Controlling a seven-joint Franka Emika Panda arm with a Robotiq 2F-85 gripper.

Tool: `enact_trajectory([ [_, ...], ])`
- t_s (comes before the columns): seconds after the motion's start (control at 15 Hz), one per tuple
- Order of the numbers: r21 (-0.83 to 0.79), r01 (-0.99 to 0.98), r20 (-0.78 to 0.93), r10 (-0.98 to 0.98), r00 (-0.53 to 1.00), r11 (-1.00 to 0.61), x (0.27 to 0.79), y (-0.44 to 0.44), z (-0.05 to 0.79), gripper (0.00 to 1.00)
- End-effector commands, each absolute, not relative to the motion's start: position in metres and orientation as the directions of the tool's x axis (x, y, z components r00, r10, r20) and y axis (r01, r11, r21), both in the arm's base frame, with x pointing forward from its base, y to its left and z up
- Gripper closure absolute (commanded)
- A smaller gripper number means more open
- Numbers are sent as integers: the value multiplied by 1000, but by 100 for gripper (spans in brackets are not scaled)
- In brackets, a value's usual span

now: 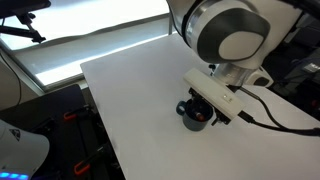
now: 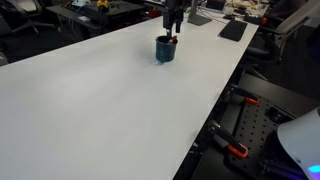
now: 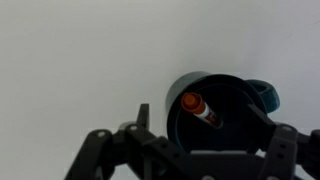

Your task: Remove the marker from the cup

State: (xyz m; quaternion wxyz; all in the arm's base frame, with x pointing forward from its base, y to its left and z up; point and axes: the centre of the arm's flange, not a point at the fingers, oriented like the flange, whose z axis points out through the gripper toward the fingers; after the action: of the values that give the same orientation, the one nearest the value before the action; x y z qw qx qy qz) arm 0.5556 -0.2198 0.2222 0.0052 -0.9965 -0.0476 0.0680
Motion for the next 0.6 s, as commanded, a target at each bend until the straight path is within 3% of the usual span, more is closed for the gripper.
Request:
enact_trajectory([
  [0.0,-17,103,-144,105,984,-994,554,-217,218,31],
  [0.13,-20,101,-148,103,984,-995,553,-218,215,36],
  [0.53,-23,99,-151,101,983,-995,551,-219,212,83],
])
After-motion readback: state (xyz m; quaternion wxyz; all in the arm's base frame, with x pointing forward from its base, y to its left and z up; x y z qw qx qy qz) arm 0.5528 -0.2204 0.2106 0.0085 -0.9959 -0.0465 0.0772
